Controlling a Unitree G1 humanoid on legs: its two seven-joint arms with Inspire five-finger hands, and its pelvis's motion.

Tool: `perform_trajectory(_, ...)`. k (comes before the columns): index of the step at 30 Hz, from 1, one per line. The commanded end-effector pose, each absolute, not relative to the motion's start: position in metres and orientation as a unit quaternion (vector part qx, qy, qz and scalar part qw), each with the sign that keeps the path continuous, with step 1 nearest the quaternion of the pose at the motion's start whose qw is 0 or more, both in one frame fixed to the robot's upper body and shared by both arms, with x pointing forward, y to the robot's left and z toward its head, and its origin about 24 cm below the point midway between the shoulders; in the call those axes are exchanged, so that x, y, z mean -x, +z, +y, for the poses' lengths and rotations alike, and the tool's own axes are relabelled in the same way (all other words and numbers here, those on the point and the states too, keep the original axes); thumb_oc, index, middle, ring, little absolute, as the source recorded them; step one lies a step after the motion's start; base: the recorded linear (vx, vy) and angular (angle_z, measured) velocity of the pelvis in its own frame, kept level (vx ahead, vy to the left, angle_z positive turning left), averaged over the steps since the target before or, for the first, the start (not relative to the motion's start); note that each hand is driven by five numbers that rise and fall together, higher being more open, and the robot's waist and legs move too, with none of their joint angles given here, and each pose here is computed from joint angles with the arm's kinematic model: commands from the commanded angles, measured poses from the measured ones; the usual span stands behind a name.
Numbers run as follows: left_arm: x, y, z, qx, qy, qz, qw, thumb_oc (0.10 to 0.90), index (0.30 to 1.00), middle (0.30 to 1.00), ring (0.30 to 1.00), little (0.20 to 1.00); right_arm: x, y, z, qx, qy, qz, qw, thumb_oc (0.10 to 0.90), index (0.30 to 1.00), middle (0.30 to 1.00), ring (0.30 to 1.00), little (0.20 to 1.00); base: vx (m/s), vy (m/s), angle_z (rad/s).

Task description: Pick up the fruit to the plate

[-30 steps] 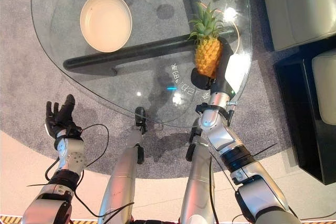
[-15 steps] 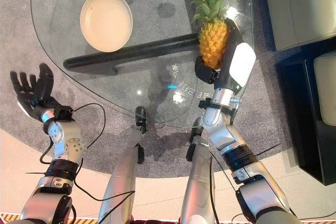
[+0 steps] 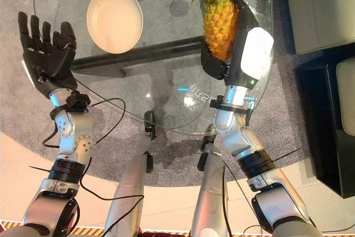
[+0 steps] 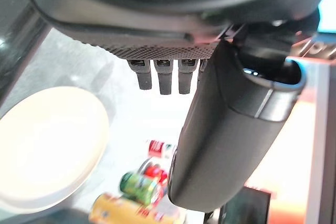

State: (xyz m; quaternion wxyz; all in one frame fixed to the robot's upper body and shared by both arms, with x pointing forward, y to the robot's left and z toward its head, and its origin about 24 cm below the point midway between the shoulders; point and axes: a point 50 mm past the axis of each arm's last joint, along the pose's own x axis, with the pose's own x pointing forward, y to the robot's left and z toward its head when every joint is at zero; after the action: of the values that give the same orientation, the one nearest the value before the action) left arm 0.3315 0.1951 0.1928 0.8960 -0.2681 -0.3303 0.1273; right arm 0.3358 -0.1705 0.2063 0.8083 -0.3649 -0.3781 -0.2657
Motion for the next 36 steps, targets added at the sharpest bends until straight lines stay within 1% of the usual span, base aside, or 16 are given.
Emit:
perform_trajectory(1,-0.320,0.255,0.184,0.219,0.042,-0.452,0.864,0.800,0.900,0.900,0.900,0.900,-0.306,0.283,-0.138,0.302,-0.239,-0.572,0.724,0.100,0.300,0.300,0.300,0.200,0.00,0.000,0.00)
perform_trajectory(12,-0.331,0.265,0.152,0.212,-0.049,-0.407,0.887,0.800,0.900,0.900,0.900,0.900,-0.300,0.299,-0.114,0.307,-0.176,-0.593,0.723,0.100,0.300,0.300,0.300,0.200,0.00,0.000,0.00)
perform_trajectory(23,-0.343,0.252,0.116,0.233,-0.123,-0.320,0.910,0.800,0.900,0.900,0.900,0.900,-0.301,0.298,-0.092,0.322,-0.110,-0.583,0.738,0.100,0.300,0.300,0.300,0.200,0.00,0.000,0.00)
perform_trajectory(36,-0.345,0.243,0.091,0.280,-0.188,-0.265,0.903,0.800,0.900,0.900,0.900,0.900,-0.297,0.295,-0.070,0.324,-0.055,-0.580,0.745,0.100,0.300,0.300,0.300,0.200,0.00,0.000,0.00)
